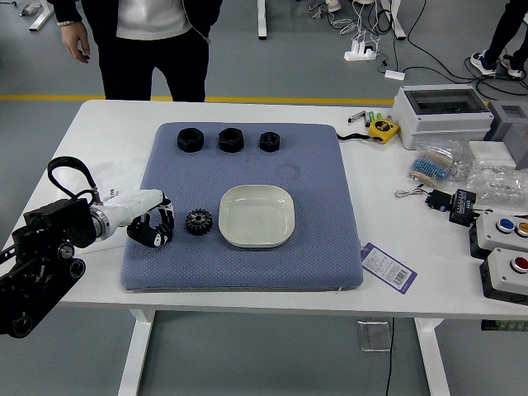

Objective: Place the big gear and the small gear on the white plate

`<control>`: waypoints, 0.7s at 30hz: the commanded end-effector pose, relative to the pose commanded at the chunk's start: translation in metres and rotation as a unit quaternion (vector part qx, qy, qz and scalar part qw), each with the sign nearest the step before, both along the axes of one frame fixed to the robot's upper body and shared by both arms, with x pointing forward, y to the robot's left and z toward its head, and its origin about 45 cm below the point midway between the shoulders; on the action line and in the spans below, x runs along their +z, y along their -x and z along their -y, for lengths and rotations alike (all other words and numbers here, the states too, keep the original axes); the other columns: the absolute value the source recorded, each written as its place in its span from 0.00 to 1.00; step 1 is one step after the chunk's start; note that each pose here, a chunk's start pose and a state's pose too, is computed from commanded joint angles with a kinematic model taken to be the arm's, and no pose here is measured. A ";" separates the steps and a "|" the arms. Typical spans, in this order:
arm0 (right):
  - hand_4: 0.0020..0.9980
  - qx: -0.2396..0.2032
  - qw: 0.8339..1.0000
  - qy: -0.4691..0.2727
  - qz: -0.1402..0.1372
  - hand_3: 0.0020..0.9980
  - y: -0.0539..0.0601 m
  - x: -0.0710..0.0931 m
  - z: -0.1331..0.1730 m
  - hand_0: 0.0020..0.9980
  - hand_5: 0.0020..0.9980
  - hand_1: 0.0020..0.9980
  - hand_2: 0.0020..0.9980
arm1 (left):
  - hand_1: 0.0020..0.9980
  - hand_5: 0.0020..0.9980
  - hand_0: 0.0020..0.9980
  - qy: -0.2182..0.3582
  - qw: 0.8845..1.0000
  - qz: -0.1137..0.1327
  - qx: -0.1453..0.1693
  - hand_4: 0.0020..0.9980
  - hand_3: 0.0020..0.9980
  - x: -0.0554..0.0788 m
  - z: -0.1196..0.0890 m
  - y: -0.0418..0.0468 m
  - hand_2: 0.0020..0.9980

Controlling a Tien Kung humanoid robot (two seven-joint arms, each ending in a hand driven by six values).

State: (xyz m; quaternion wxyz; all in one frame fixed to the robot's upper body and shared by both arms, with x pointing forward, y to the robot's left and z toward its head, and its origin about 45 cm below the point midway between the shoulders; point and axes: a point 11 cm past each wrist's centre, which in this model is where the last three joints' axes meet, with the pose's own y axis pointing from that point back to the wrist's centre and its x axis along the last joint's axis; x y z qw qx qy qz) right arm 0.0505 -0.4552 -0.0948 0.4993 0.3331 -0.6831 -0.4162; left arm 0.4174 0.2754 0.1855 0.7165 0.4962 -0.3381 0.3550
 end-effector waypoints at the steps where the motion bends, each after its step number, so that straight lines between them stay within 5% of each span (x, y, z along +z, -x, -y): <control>1: 0.80 0.000 1.000 0.000 0.000 0.57 0.000 0.000 0.000 0.68 0.71 0.66 0.73 | 0.22 0.00 0.18 0.000 1.000 0.003 -0.002 0.37 0.46 0.002 0.002 -0.0004 0.30; 21: 0.80 -0.001 1.000 0.000 0.003 0.57 -0.003 0.001 0.001 0.68 0.71 0.66 0.73 | 0.21 0.00 0.18 0.034 0.995 0.073 -0.054 0.37 0.46 0.055 0.044 -0.0116 0.30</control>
